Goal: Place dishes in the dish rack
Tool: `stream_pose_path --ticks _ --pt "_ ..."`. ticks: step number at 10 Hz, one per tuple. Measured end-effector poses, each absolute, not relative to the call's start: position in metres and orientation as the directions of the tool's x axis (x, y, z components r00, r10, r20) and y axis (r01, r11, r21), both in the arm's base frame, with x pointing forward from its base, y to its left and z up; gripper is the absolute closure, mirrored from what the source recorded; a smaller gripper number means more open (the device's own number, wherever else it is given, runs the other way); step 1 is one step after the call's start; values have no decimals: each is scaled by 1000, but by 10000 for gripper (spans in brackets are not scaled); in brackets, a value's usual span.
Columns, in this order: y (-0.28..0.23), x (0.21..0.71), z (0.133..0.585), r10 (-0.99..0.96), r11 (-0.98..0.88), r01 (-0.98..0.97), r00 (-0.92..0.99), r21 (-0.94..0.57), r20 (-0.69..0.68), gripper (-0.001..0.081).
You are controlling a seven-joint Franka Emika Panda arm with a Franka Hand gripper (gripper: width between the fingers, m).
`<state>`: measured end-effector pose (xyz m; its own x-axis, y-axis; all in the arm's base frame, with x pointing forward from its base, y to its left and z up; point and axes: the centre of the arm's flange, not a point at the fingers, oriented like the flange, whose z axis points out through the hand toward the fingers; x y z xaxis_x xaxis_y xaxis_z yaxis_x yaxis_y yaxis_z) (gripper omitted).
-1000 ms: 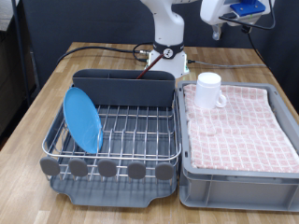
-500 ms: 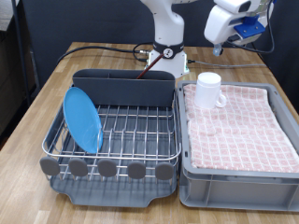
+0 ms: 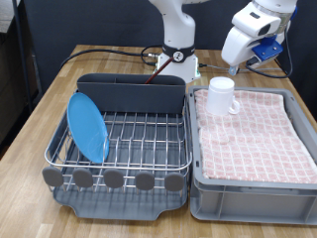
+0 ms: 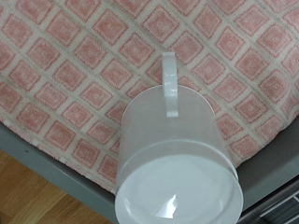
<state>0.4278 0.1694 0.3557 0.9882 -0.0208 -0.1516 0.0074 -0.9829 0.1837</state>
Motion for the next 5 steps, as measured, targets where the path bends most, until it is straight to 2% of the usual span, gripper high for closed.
stream_pose_path --ticks 5 --pt "174 431 344 -18 -980 19 983 198 -184 4"
